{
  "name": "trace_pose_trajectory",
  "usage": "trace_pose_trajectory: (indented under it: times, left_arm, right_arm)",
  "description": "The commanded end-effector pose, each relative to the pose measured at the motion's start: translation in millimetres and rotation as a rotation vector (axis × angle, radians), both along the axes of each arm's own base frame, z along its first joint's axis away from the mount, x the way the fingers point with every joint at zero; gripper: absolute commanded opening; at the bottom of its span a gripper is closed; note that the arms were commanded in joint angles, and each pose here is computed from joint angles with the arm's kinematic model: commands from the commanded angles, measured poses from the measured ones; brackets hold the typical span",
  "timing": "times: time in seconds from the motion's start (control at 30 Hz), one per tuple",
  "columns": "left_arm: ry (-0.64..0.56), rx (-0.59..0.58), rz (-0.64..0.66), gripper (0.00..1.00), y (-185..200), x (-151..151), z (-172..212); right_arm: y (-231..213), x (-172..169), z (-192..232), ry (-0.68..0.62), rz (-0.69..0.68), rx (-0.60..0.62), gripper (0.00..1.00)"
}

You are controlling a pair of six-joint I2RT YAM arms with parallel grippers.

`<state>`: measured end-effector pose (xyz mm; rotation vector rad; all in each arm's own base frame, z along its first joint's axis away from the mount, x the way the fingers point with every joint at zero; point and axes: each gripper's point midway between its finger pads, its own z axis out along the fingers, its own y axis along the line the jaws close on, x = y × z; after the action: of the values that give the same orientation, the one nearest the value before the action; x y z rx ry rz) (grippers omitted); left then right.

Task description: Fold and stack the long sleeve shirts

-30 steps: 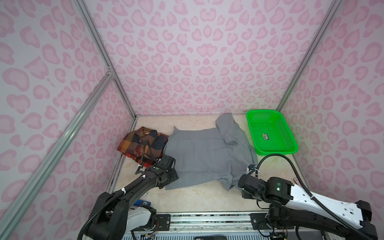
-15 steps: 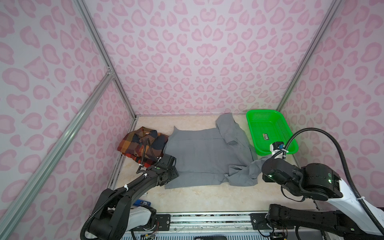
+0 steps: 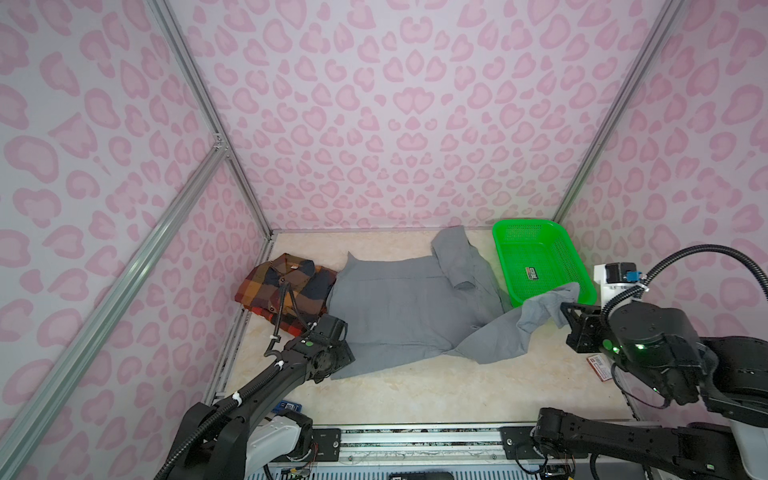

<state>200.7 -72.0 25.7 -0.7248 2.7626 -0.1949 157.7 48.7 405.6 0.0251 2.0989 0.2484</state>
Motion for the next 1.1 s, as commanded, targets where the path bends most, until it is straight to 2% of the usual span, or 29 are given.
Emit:
trace_pose_trajectory:
  times: [0.0, 0.2, 0.3, 0.4, 0.47, 0.53, 0.63, 0.73, 0.97, 1.07]
  left_arm:
    - [0.038, 0.011, 0.016, 0.78, 4.5, -10.9, -7.6]
    - [0.042, -0.031, 0.013, 0.76, -2.4, -14.0, -16.1]
    - [0.035, -0.046, 0.003, 0.7, -7.2, -14.9, -19.3]
    - [0.037, -0.061, -0.011, 0.58, -12.7, -17.6, -24.0]
    - [0.041, -0.061, -0.024, 0.45, -15.4, -18.9, -26.0]
    - [0.051, -0.051, -0.028, 0.42, -14.7, -21.2, -28.4]
    - [0.055, -0.043, -0.031, 0.29, -12.7, -23.4, -30.2]
    - [0.046, -0.036, -0.03, 0.05, -10.9, -23.2, -23.2]
    - [-0.025, -0.055, -0.03, 0.03, -8.6, -22.7, 22.8]
    - [-0.043, -0.029, -0.013, 0.03, -0.9, -24.5, 42.1]
  right_arm:
    - [7.7, 4.6, 7.4, -0.034, 0.037, -0.036, 0.0]
    - [17.0, 3.1, -8.7, 0.003, 0.072, -0.041, 0.0]
    - [14.0, 0.4, -3.4, -0.01, 0.07, 0.002, 0.0]
    - [10.3, -2.1, 2.9, -0.03, 0.072, 0.041, 0.0]
    - [7.6, -3.2, 5.4, -0.038, 0.071, 0.046, 0.0]
    - [5.5, -3.8, 6.5, -0.038, 0.069, 0.04, 0.0]
    - [2.7, -3.9, 7.8, -0.043, 0.064, 0.031, 0.0]
    - [0.2, -3.0, 9.3, -0.05, 0.056, 0.016, 0.0]
    - [-28.7, -0.6, 22.5, -0.054, -0.042, -0.142, 0.0]
    - [-34.5, -2.5, 25.2, -0.049, -0.049, -0.154, 0.0]
